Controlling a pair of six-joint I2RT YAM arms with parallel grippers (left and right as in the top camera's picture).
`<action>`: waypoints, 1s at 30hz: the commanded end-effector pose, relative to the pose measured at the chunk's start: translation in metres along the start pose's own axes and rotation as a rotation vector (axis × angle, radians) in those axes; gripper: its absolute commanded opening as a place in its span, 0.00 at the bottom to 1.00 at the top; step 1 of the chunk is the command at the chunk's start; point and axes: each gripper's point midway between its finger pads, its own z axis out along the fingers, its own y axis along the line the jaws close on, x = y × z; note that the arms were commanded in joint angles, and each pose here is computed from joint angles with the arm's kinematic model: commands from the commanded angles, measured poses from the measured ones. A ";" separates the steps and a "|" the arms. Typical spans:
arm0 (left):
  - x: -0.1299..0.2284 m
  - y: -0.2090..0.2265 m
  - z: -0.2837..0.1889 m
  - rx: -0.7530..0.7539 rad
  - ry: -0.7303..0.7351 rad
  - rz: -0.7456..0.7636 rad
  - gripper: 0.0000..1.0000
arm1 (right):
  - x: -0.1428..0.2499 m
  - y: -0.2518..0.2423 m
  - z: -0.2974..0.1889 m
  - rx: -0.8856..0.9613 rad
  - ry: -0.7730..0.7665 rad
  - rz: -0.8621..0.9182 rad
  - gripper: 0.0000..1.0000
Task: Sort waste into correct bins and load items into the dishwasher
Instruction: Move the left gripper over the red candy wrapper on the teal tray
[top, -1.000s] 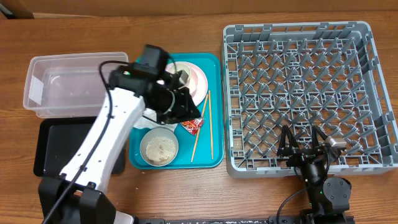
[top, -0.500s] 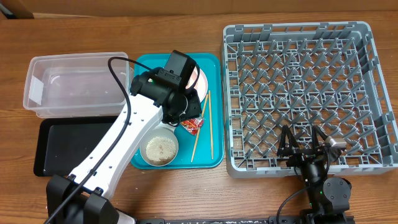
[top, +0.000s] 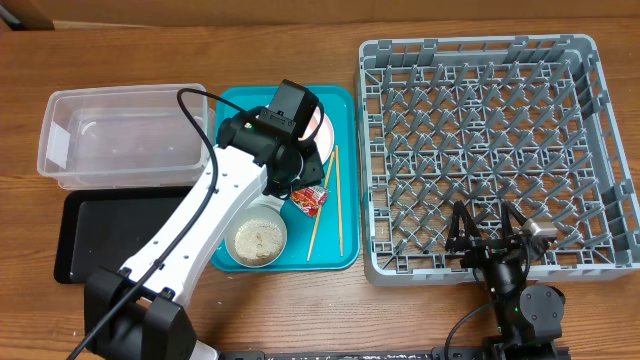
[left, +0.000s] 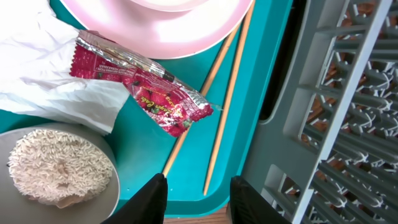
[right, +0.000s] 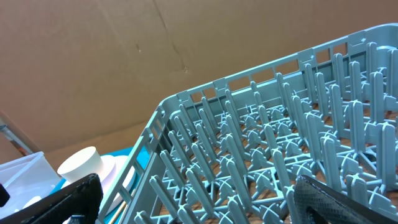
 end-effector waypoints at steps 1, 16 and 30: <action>-0.008 0.002 0.003 -0.032 -0.030 -0.021 0.36 | 0.001 -0.002 0.000 0.001 -0.003 -0.003 1.00; -0.022 0.009 0.017 -0.091 -0.084 -0.054 0.35 | 0.001 -0.002 0.000 0.001 -0.003 -0.003 1.00; -0.019 0.015 0.056 -0.146 -0.017 -0.058 0.36 | 0.001 -0.002 0.000 0.001 -0.004 -0.003 1.00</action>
